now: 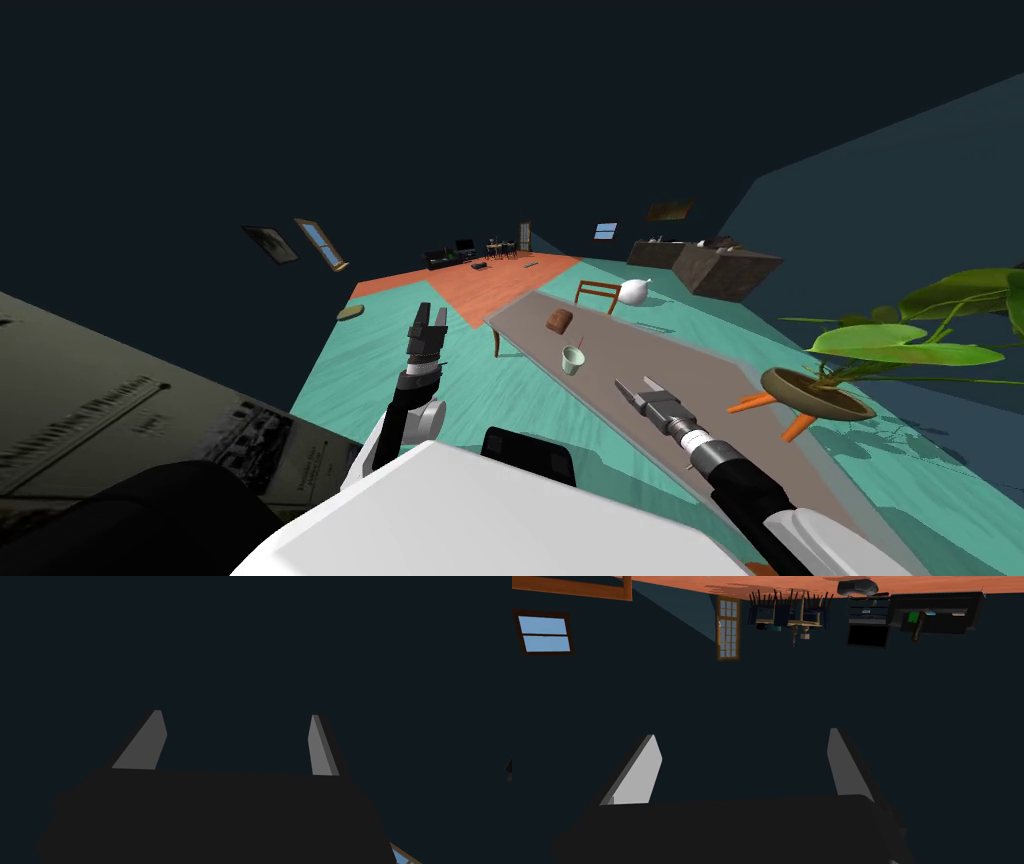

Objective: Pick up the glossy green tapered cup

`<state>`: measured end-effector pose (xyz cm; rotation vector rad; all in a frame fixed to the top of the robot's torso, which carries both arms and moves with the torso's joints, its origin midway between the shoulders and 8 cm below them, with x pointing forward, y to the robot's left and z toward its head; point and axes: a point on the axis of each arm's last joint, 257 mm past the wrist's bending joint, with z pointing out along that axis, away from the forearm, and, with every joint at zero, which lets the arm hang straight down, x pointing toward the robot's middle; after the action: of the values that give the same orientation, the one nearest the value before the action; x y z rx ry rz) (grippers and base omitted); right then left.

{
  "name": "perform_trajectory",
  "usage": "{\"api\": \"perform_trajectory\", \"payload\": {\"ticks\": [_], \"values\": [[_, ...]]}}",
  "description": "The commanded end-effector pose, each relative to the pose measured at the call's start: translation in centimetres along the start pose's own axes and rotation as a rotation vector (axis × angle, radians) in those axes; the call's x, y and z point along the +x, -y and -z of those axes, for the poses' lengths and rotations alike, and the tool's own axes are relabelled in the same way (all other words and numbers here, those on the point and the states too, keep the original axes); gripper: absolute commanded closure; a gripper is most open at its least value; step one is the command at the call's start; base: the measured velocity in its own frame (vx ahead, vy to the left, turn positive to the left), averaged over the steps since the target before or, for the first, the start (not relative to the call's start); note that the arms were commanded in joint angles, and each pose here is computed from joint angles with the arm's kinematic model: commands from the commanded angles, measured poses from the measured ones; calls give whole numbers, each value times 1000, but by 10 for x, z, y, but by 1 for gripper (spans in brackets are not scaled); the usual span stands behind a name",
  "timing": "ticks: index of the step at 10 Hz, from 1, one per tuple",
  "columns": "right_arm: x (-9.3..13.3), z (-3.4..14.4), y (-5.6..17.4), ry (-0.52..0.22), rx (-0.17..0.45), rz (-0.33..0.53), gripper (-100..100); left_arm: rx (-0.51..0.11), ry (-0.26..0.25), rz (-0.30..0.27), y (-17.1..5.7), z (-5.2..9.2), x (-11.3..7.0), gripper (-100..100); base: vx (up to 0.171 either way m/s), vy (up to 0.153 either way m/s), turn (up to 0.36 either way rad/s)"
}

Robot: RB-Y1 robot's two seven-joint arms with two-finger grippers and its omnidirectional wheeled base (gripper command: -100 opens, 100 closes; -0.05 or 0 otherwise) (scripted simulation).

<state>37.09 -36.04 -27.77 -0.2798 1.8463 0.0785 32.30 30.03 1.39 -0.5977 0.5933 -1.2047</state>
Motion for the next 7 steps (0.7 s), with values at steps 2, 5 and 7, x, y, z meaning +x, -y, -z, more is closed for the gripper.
{"api": "perform_trajectory", "payload": {"ticks": [2,5,7], "values": [[26,7,12,-71,11,105,-100,0,0,0,0,0,0,0,45,63,122],[67,24,35,-191,19,247,-100,0,0,0,0,0,0,0,62,86,131],[89,36,47,-255,16,332,-100,0,0,0,0,0,0,0,72,84,87]]}}
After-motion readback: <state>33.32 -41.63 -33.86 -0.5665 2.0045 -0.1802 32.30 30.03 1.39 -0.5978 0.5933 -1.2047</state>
